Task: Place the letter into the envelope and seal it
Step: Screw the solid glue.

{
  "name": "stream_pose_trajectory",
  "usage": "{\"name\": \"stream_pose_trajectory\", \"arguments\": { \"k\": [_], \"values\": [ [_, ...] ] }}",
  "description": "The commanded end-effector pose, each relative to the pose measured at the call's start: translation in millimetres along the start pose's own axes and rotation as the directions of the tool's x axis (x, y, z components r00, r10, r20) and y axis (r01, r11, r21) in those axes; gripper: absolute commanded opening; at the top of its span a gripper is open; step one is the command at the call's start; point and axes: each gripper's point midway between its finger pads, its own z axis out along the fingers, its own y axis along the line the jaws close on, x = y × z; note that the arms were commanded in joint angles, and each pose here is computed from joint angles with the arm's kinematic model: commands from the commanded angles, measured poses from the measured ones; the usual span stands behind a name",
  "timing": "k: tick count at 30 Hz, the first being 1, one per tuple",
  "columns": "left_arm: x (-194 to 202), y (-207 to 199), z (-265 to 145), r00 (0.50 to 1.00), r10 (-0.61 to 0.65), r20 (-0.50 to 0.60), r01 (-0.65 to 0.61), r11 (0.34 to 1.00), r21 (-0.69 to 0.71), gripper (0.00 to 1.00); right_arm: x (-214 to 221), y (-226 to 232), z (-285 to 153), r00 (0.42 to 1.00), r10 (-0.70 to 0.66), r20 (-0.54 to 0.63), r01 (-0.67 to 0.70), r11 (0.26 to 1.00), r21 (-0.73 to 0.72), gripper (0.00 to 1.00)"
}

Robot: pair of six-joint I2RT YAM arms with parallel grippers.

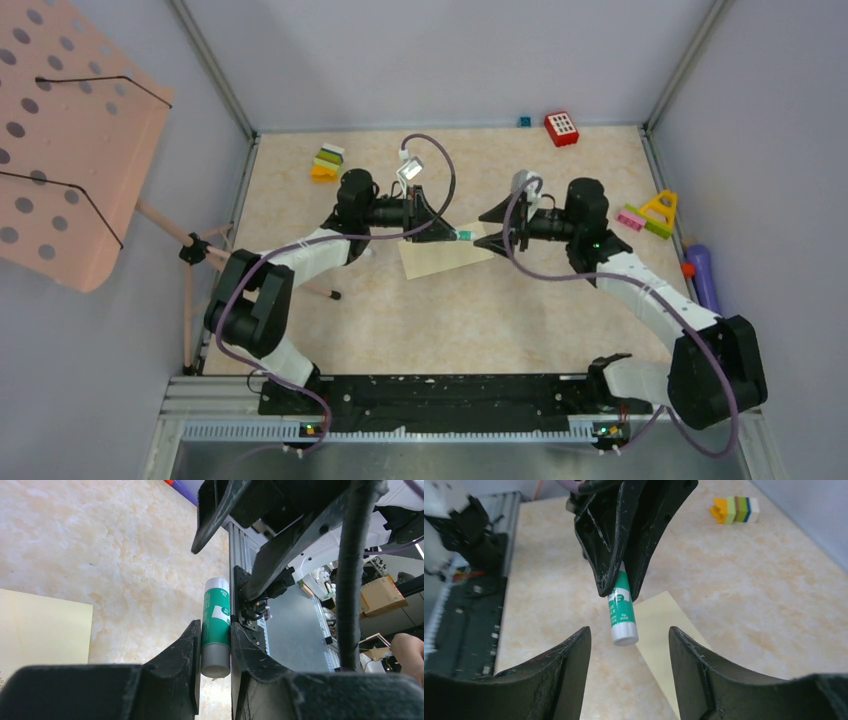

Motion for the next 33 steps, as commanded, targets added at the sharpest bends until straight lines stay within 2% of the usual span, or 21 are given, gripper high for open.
{"name": "stream_pose_trajectory", "arguments": {
  "k": [1, 5, 8, 10, 11, 15, 24, 26, 28, 33],
  "values": [
    [-12.2, -12.7, -1.3, 0.996, 0.082, 0.028, -0.082, 0.996, 0.019, 0.00, -31.6, 14.6, -7.8, 0.898, 0.441, 0.000, -0.435, 0.885, -0.164, 0.58],
    [-12.7, -13.0, -1.4, 0.996, 0.083, 0.030, -0.084, 0.996, 0.018, 0.00, -18.7, 18.0, -5.0, 0.715, 0.685, -0.137, -0.695, 0.679, -0.235, 0.56],
    [-12.4, -12.6, -1.4, 0.996, 0.084, 0.029, -0.085, 0.996, 0.017, 0.00, -4.4, 14.2, 1.0, 0.544, 0.804, -0.239, -0.836, 0.496, -0.236, 0.50],
    [-12.2, -12.1, -1.2, 0.996, 0.084, 0.029, -0.085, 0.996, 0.017, 0.00, 0.8, 11.5, 4.1, 0.472, 0.838, -0.276, -0.878, 0.418, -0.232, 0.46],
    [-12.4, -12.0, -1.2, 0.996, 0.084, 0.029, -0.085, 0.996, 0.017, 0.00, 2.2, 9.9, 5.2, 0.457, 0.844, -0.282, -0.886, 0.402, -0.233, 0.44],
    [-11.5, -11.4, -1.1, 0.996, 0.083, 0.027, -0.083, 0.996, 0.018, 0.00, 2.1, 8.8, 6.2, 0.453, 0.847, -0.278, -0.887, 0.396, -0.236, 0.40],
    [-11.4, -11.3, -1.1, 0.996, 0.082, 0.027, -0.083, 0.996, 0.019, 0.00, -11.0, 9.1, 3.4, 0.478, 0.837, -0.267, -0.872, 0.416, -0.258, 0.40],
    [-11.9, -11.6, -1.2, 0.996, 0.083, 0.028, -0.084, 0.996, 0.017, 0.00, -11.2, 8.1, 3.8, 0.478, 0.838, -0.264, -0.872, 0.416, -0.257, 0.37],
    [-11.4, -11.4, -1.2, 0.996, 0.082, 0.027, -0.082, 0.996, 0.017, 0.00, -12.9, 7.4, 4.2, 0.485, 0.835, -0.260, -0.868, 0.423, -0.262, 0.31],
    [-10.5, -9.5, -0.8, 0.997, 0.076, 0.026, -0.076, 0.997, 0.015, 0.00, -18.3, 4.4, 5.2, 0.551, 0.802, -0.231, -0.826, 0.485, -0.286, 0.04]
  ]
}}
